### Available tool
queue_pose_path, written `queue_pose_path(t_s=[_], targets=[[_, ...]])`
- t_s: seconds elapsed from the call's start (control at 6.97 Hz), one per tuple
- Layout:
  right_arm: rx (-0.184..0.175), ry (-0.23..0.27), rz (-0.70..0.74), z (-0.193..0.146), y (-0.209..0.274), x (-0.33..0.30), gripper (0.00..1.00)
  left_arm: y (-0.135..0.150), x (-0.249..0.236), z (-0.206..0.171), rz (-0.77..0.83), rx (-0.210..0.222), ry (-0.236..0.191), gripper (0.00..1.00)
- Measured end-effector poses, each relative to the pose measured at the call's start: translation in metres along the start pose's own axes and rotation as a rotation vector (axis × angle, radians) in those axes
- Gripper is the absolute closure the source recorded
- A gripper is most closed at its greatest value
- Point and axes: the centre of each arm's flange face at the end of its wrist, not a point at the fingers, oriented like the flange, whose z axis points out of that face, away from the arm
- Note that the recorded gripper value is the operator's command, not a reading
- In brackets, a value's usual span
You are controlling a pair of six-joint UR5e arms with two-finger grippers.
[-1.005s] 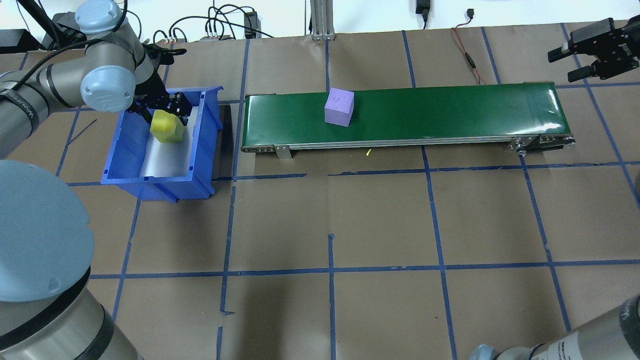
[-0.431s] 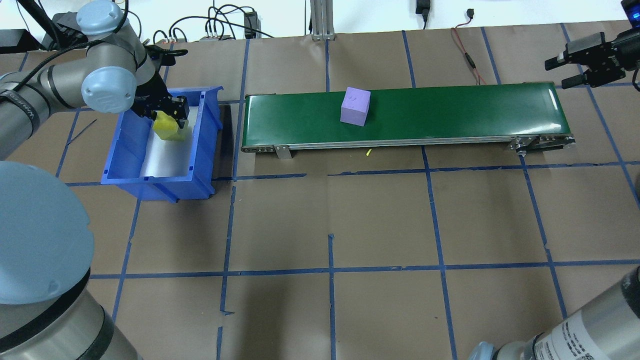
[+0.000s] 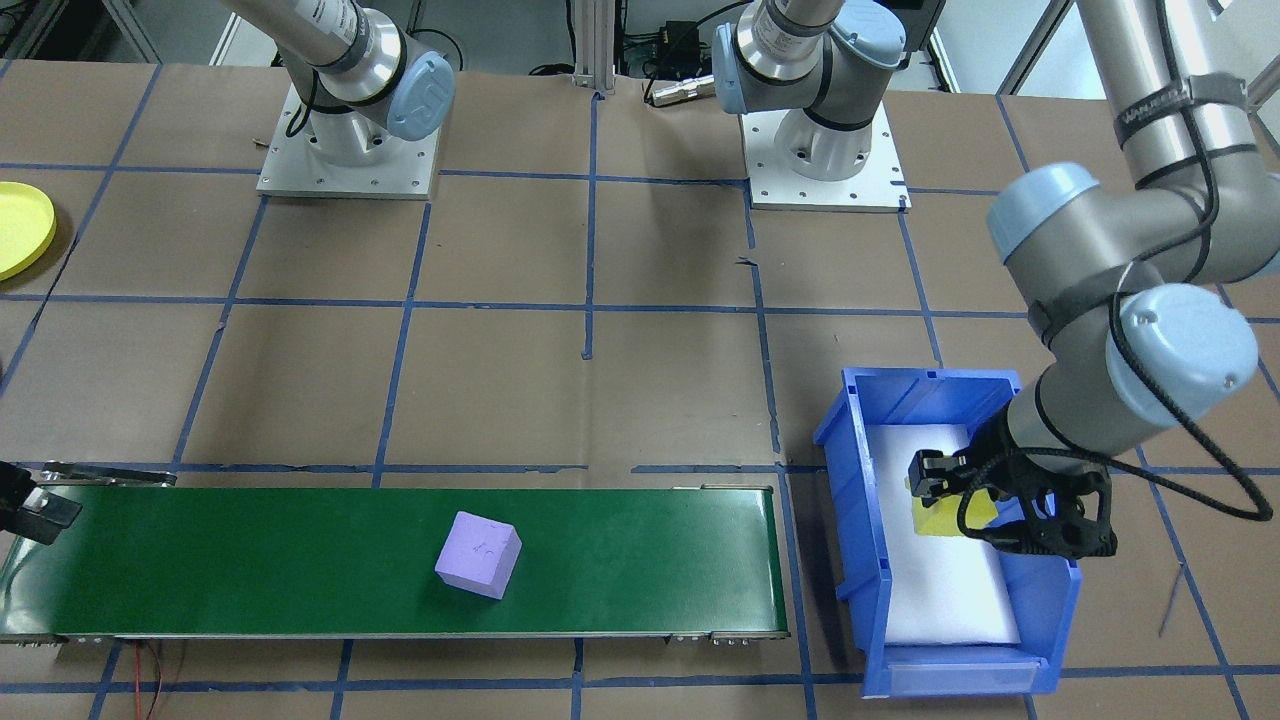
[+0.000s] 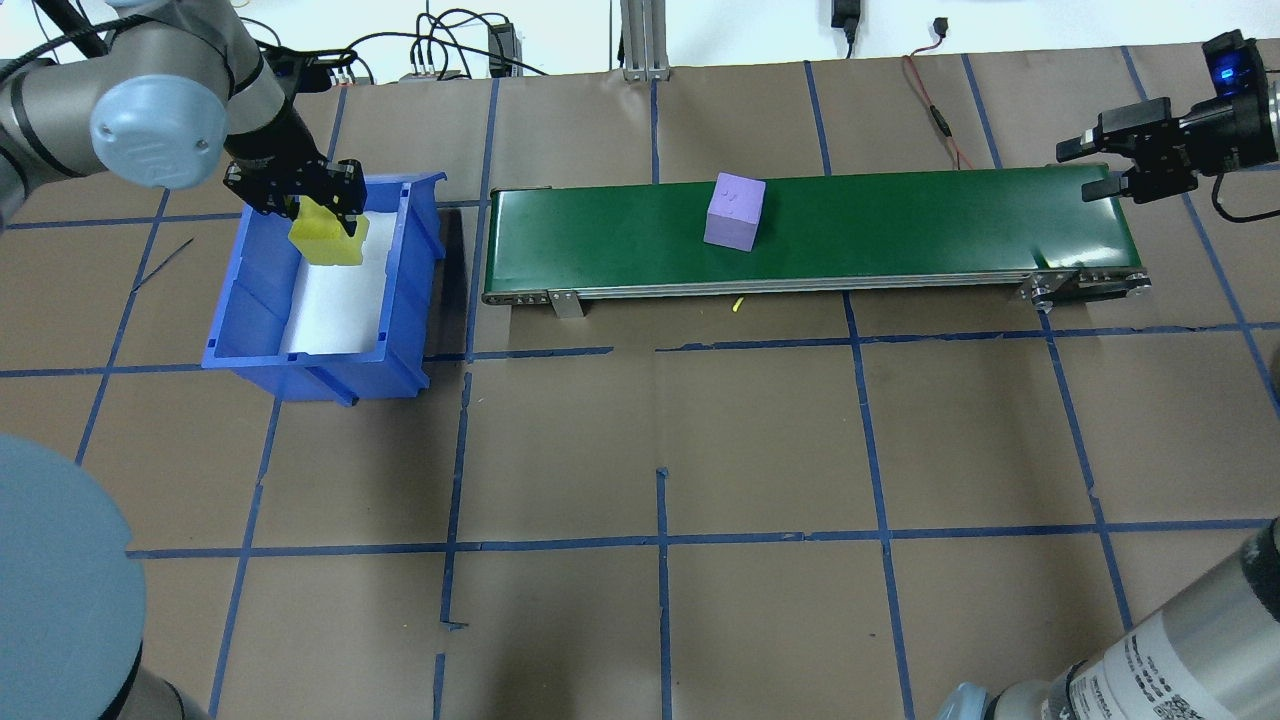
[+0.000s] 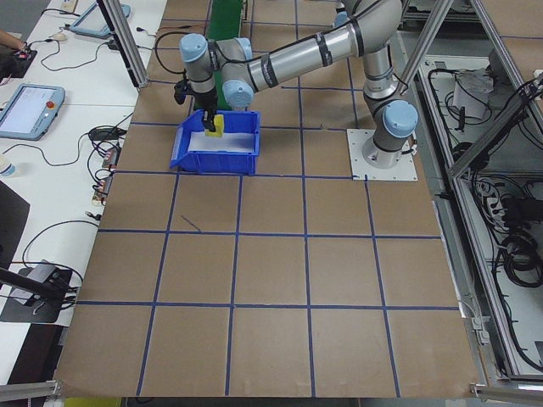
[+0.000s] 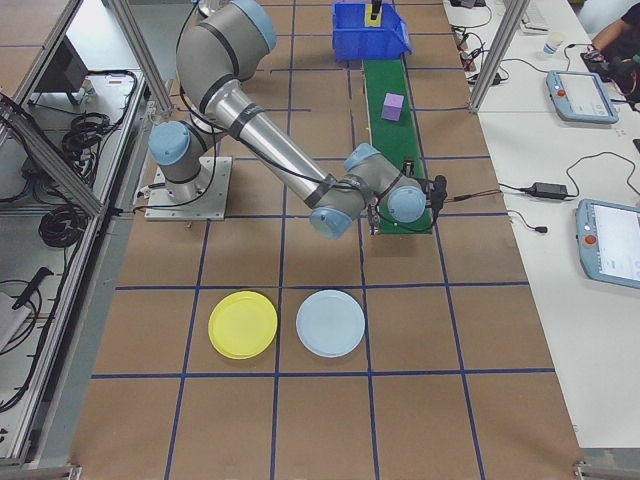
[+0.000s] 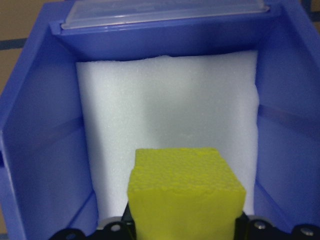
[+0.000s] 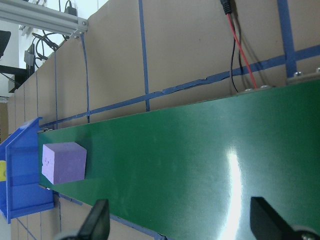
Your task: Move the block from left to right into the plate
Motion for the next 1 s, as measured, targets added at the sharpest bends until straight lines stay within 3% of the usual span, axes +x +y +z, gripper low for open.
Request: queue_pose_path(t_s=[0.29,0.43,0.72,1.0], targets=[[-0.008,-0.017,-0.014,0.011,0.004,-0.005,0.0,0.018,0.06,-0.032,-0.024,0.024,0.017,0.91],[-0.012,-0.021,-0.012,0.013,0.006,-0.008,0.0,0.02,0.091,-0.03,-0.035,0.027,0.041,0.91],[-0.008,-0.017,-0.004,0.007,0.023,-0.029,0.0,0.01,0.137,-0.002,-0.033,0.045,0.073,0.89],[0.013,-0.001,-0.029,-0.005,0.038,-0.055,0.0,-0.006,0.15,0.028,-0.036,0.076,0.078,0.87]])
